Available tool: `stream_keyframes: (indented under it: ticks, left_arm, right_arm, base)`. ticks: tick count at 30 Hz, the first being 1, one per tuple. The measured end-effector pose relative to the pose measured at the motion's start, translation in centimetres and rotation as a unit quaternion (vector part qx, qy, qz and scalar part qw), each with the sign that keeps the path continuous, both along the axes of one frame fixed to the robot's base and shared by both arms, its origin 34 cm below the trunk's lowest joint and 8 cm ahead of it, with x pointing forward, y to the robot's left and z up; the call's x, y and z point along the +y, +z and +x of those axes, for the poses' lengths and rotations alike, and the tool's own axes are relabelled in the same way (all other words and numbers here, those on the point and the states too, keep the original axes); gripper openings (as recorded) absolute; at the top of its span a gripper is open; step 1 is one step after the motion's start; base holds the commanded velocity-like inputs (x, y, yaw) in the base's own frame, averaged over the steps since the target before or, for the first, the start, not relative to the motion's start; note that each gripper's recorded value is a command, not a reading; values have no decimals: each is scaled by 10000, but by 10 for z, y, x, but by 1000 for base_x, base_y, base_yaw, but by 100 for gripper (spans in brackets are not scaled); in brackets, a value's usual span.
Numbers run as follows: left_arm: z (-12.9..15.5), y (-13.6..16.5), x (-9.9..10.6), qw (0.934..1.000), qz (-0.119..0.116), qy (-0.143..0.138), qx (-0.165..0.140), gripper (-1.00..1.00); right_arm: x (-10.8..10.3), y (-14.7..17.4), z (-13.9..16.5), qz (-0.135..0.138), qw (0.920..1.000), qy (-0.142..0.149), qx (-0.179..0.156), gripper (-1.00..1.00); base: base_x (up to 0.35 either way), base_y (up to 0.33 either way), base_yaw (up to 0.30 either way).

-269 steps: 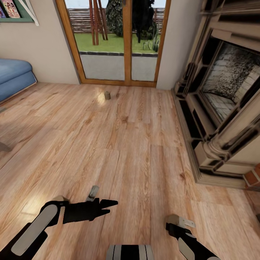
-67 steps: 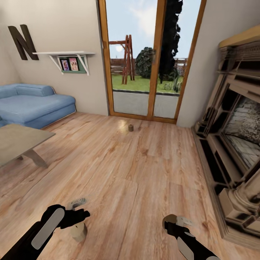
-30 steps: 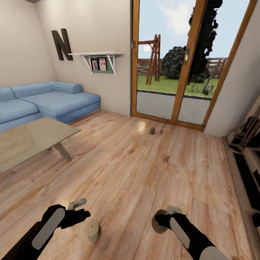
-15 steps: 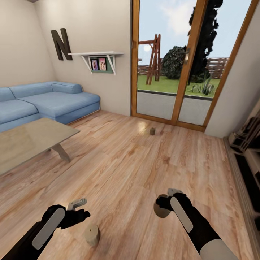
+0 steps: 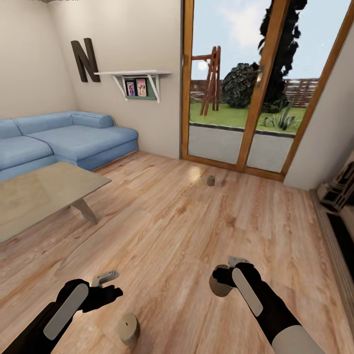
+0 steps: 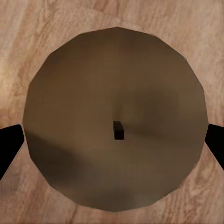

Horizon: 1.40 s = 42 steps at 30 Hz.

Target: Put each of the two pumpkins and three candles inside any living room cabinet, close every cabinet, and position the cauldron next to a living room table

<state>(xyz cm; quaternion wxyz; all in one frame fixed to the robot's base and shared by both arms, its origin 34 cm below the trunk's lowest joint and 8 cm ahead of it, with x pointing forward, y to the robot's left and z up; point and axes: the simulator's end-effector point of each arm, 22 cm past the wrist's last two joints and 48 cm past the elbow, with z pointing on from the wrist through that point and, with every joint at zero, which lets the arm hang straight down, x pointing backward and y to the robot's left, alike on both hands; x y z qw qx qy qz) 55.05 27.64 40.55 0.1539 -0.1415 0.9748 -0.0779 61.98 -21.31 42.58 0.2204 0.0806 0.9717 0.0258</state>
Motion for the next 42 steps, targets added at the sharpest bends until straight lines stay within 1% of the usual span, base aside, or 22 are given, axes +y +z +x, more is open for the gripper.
stream_keyframes:
  ticks: [8,12,18,25,30,34,37,38,39,40,42]
  left_arm:
    - [1,2,-1,10000,-4,-1,-19,100]
    - [1,2,-4,10000,-32,-7,-22,100]
    - [2,2,-9,10000,-66,0,-57,100]
    - [6,3,-14,9998,-107,51,-135,100]
    - [5,-8,-17,9997,-130,93,-187,100]
    - [3,-23,-22,9994,-162,221,-210,100]
    - [0,-34,-31,9993,-222,243,-184,100]
    - [-2,-38,-35,9993,-229,234,-172,100]
    - [-3,-41,-38,9995,-194,204,-170,100]
    - [-3,-45,-40,9996,-105,160,-187,100]
    - [-2,-55,-41,9995,142,95,-280,100]
  right_arm:
    - [-1,2,1,-31,10000,10,-21,-100]
    - [0,2,1,-27,10000,9,-26,-100]
    - [0,3,1,-13,10000,3,-24,-100]
    - [0,2,1,-8,10000,7,-25,-100]
    - [1,-9,-2,-2,10000,10,-20,-100]
    - [1,-16,-3,-2,10000,16,-42,-100]
    - [5,-9,5,44,9997,41,-240,-100]
    - [9,-1,11,88,9992,52,-381,-100]
    - [11,6,15,119,9987,69,-491,-100]
    - [13,10,18,140,9982,83,-572,-100]
    - [15,12,20,162,9977,99,-658,-100]
  base:
    - [23,-32,260]
    - [81,56,246]
    - [164,53,48]
    - [25,5,3]
    - [1,0,0]
    - [0,0,0]
    - [0,0,0]
    - [0,0,0]
    - [0,0,0]
    - [0,0,0]
    - [0,0,0]
